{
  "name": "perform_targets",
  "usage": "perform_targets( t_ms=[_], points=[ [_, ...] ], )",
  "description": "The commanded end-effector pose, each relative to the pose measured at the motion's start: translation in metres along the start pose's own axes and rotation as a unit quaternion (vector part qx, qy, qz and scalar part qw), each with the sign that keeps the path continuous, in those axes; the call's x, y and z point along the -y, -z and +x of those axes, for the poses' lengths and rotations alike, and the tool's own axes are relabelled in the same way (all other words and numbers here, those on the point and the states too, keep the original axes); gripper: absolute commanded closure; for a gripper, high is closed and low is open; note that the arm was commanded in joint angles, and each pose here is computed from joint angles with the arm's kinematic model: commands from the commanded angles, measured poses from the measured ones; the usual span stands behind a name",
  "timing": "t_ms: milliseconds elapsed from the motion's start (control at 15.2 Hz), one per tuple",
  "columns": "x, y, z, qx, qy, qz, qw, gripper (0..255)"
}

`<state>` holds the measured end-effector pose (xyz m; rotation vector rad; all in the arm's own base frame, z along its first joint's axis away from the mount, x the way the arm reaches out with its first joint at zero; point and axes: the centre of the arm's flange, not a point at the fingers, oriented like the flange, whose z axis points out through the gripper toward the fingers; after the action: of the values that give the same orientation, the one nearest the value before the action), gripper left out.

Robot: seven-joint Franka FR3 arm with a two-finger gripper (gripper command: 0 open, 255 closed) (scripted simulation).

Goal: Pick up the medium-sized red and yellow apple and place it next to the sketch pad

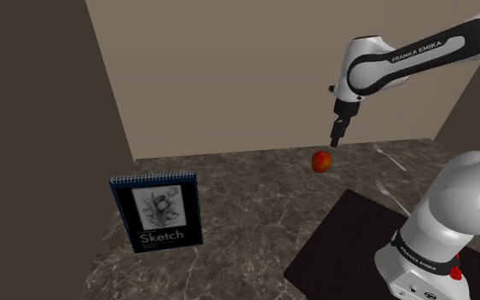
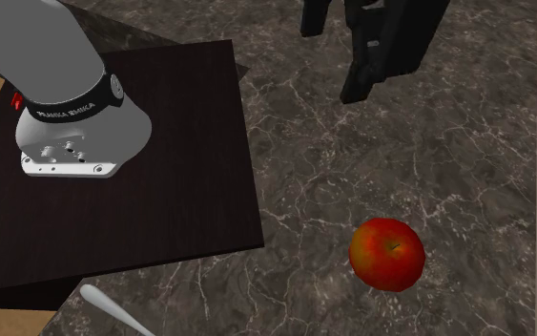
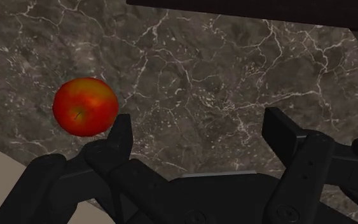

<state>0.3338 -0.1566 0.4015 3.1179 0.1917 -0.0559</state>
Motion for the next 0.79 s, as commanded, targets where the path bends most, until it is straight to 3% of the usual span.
perform_targets(
  t_ms=[0, 726],
  points=[
    [-0.02, -0.014, 0.003, -0.009, 0.003, -0.003, 0.9999, 0],
    [-0.132, -0.094, 0.029, -0.051, 0.014, -0.014, 0.9985, 0]
  ],
)
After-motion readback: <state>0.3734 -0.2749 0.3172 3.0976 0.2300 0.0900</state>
